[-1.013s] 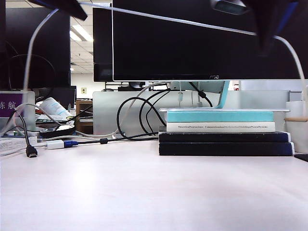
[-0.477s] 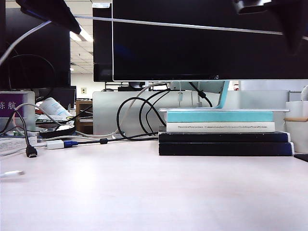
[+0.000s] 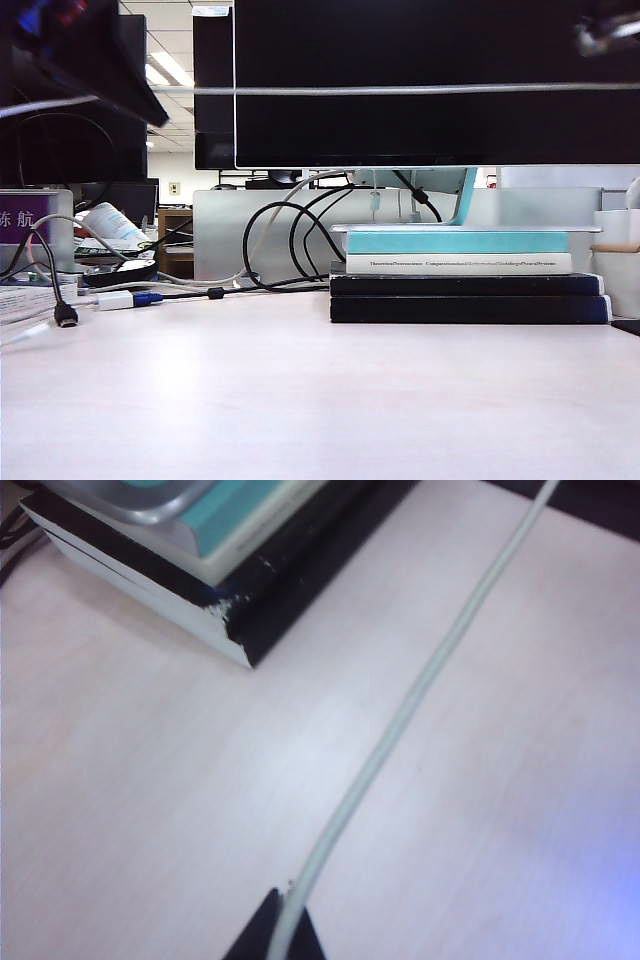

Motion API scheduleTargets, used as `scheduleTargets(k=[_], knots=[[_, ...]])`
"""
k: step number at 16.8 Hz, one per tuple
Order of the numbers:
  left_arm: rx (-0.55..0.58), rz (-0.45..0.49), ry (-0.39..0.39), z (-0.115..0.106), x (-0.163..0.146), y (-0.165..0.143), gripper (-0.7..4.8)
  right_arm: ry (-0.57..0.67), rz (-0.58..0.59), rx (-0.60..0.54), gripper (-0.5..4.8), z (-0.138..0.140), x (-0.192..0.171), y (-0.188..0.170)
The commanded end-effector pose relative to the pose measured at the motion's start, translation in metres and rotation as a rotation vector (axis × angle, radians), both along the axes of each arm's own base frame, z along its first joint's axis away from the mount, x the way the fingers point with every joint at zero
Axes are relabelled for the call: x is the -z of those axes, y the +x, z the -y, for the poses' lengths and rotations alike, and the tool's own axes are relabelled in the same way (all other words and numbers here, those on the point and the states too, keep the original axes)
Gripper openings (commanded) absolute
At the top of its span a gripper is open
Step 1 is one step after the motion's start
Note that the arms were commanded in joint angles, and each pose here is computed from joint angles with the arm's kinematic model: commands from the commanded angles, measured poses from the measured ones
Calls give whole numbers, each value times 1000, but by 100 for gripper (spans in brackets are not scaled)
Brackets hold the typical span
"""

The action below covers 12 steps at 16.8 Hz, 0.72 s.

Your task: Unfold the white charging cable into a straight cable.

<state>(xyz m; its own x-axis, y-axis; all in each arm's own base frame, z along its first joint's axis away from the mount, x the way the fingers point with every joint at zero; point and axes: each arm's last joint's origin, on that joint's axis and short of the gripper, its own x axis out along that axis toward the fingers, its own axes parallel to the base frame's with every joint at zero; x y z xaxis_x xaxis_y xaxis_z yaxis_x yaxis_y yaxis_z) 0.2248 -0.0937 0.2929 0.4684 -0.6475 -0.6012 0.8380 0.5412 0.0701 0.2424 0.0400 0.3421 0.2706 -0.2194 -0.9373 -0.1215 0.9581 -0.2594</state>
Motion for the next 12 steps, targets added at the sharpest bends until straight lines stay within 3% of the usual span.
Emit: scheduleTargets(k=[1, 6, 7, 8, 9, 10, 12], knots=[[26, -21, -92, 5, 2, 9, -6, -20, -13, 7, 46, 9, 0, -1], [95, -109, -112, 18, 17, 16, -1, -25, -72, 9, 64, 16, 15, -1], [117, -116, -116, 22, 19, 16, 61, -27, -79, 10, 91, 16, 18, -1], [137, -111, -118, 27, 19, 15, 124, -30, -84, 9, 184, 16, 21, 0], [157, -102, -122, 33, 19, 14, 217, -35, -88, 8, 309, 17, 23, 0], [169, -91, -126, 36, 18, 14, 293, -43, -92, 1, 343, 17, 24, 0], [200, -76, -131, 43, 17, 11, 433, -50, -96, -10, 342, 17, 24, -1]])
